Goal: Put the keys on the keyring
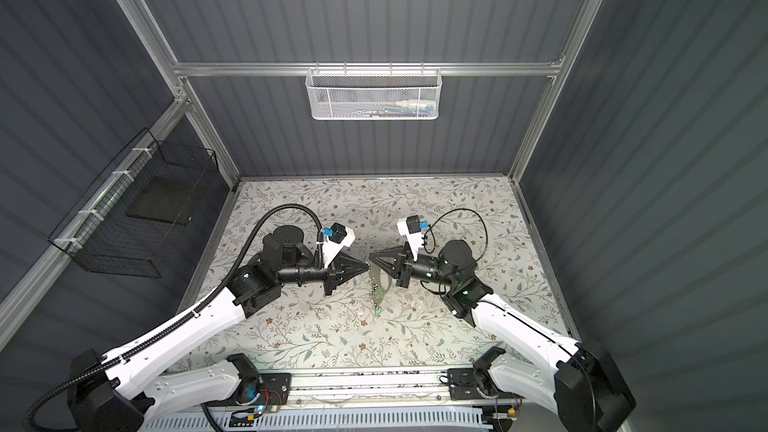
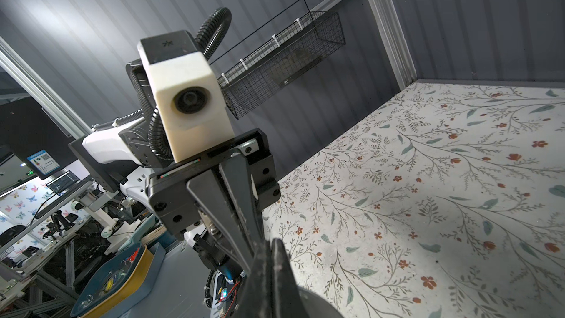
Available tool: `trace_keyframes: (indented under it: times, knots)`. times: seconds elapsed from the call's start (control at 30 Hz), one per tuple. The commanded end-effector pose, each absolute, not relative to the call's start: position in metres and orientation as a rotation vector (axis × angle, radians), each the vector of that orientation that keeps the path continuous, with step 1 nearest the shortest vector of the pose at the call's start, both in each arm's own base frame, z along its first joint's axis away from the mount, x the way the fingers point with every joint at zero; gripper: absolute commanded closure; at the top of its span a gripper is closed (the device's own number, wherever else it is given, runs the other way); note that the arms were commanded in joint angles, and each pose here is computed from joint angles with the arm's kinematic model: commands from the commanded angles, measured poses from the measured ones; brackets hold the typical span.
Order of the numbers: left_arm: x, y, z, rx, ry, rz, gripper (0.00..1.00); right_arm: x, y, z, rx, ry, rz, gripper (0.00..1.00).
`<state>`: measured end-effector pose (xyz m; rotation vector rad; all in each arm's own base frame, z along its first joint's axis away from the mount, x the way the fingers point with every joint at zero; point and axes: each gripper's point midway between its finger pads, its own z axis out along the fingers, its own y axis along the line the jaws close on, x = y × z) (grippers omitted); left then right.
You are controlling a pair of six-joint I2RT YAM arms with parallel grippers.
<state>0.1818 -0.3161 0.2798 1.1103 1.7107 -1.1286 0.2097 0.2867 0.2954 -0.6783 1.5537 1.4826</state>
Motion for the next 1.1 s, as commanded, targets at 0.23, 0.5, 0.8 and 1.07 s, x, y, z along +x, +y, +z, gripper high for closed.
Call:
trace_keyframes:
  times: [0.23,0.5,0.8,1.07]
  knots:
    - [0.186,-0.292,0.316,0.858,1.653,-1.093,0.68,0.212,0.279,0.310,-0.646,1.470,1.456,1.00]
    - [0.192,-0.304,0.314,0.824,1.678,-1.163,0.69,0.205,0.280,0.314,-0.683,1.451,1.493,1.00]
    - [0.197,-0.309,0.308,0.828,1.682,-1.172,0.73,0.200,0.281,0.317,-0.702,1.443,1.508,1.00]
    - [0.193,-0.312,0.307,0.867,1.661,-1.191,0.83,0.198,0.282,0.319,-0.716,1.433,1.529,1.00]
